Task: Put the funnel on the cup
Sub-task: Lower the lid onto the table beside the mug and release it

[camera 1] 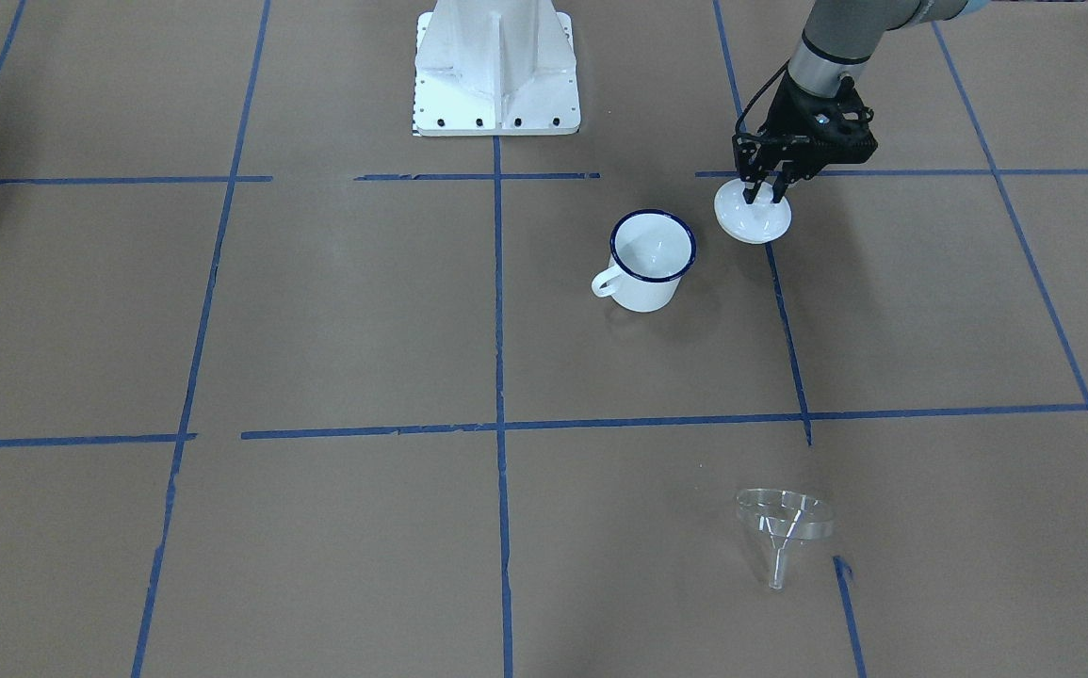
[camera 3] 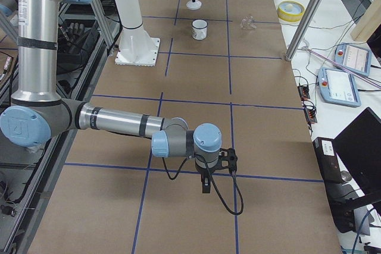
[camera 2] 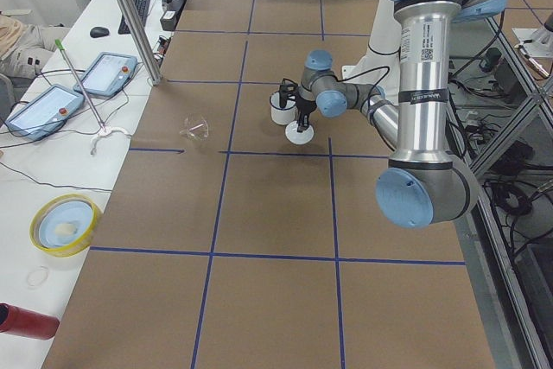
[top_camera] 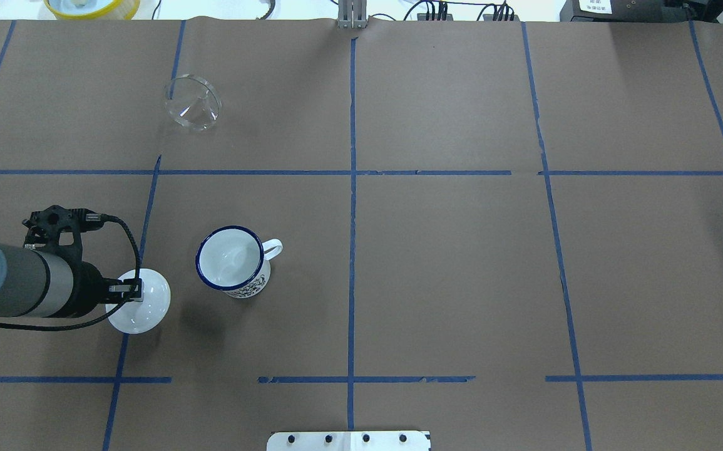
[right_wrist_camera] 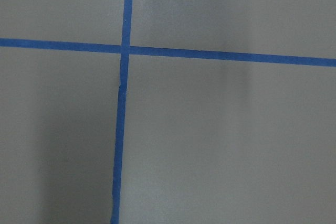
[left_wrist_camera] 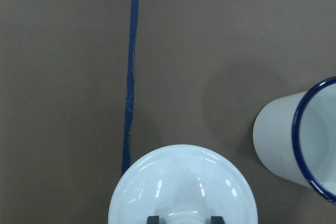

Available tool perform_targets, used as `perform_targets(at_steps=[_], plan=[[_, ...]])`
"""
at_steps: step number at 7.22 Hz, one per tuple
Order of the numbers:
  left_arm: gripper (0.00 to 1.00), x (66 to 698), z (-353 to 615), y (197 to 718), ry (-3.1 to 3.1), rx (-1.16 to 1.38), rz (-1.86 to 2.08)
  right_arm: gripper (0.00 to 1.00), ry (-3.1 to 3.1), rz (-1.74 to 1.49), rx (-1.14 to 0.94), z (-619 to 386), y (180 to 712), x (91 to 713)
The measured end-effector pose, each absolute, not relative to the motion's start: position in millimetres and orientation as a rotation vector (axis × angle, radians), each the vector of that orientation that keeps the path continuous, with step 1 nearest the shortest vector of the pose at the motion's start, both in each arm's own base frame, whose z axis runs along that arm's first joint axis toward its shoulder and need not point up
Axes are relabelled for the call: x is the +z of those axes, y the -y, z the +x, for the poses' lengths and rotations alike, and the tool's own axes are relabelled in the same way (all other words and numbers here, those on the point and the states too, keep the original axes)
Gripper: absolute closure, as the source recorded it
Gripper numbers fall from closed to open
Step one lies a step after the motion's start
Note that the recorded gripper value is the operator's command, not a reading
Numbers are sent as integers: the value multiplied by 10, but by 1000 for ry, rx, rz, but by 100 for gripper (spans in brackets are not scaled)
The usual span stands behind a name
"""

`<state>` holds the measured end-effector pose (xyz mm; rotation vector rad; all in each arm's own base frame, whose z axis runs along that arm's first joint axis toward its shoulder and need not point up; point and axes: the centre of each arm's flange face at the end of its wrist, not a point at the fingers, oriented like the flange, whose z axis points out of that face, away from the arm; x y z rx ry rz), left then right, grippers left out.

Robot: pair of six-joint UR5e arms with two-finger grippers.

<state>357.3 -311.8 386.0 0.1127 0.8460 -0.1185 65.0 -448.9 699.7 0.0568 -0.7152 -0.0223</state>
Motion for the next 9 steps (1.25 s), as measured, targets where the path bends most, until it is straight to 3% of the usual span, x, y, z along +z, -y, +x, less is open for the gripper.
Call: perform_targets(at_steps=[2, 3, 4, 5, 9], plan=[[100, 4060, 3780, 3051, -846, -122, 99, 0, 715, 57, -22, 650, 4489, 6997], [70, 4084, 3810, 3036, -847, -121, 96, 0, 715, 57, -22, 650, 4489, 6997], [30, 4093, 3823, 3030, -847, -121, 95, 0, 715, 57, -22, 650, 4489, 6997], [0, 4091, 3827, 3028, -848, -121, 94, 0, 715, 57, -22, 650, 4489, 6997], [0, 3776, 3741, 3119, -910, -133, 119, 0, 715, 57, -22, 650, 4489, 6997]])
